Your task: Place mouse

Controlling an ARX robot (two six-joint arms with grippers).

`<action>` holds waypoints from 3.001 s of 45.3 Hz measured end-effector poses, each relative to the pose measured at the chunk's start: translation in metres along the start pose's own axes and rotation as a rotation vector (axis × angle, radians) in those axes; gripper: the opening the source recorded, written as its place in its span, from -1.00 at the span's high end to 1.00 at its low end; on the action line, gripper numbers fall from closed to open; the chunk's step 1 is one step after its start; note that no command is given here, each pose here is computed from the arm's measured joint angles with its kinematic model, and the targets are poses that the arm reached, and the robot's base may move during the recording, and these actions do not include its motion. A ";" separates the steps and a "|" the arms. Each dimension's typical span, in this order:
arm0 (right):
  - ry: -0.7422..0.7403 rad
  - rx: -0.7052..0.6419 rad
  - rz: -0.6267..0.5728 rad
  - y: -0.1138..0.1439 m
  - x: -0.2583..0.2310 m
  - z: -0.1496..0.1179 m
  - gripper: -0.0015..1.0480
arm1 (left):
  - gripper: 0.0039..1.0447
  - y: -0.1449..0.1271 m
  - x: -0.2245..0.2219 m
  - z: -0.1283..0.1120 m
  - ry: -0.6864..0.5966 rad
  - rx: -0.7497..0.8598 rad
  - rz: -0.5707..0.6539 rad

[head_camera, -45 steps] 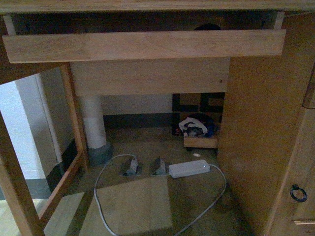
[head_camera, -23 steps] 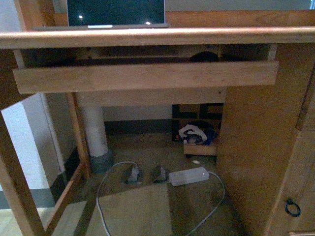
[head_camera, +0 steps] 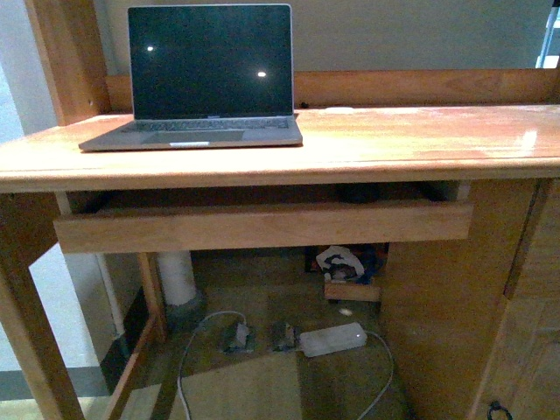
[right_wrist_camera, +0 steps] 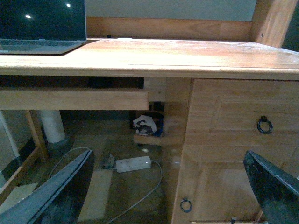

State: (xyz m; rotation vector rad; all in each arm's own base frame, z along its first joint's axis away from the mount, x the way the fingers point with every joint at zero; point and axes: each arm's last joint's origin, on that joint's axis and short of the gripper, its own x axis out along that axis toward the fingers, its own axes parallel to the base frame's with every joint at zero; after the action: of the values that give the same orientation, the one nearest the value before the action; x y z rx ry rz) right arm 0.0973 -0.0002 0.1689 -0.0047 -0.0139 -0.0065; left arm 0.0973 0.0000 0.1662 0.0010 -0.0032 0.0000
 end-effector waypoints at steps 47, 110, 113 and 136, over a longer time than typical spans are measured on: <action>-0.001 0.000 0.000 0.000 0.000 0.000 -0.87 | -0.88 -0.033 0.117 0.013 0.037 -0.047 -0.009; -0.001 0.000 0.000 0.000 0.000 0.000 -0.87 | -0.88 -0.028 0.290 -0.101 0.390 -1.155 0.144; -0.002 0.000 0.000 0.000 0.000 0.000 -0.87 | -0.88 -0.028 0.290 -0.101 0.388 -1.155 0.145; -0.001 0.000 0.000 0.000 0.000 0.000 -0.87 | -0.88 -0.041 0.315 -0.121 0.463 -1.165 0.177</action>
State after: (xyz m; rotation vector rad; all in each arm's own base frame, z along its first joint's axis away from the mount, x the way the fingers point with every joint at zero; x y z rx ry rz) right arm 0.0973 -0.0002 0.1690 -0.0047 -0.0151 -0.0061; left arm 0.4125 -0.0409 0.0461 -1.1647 0.4601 0.1755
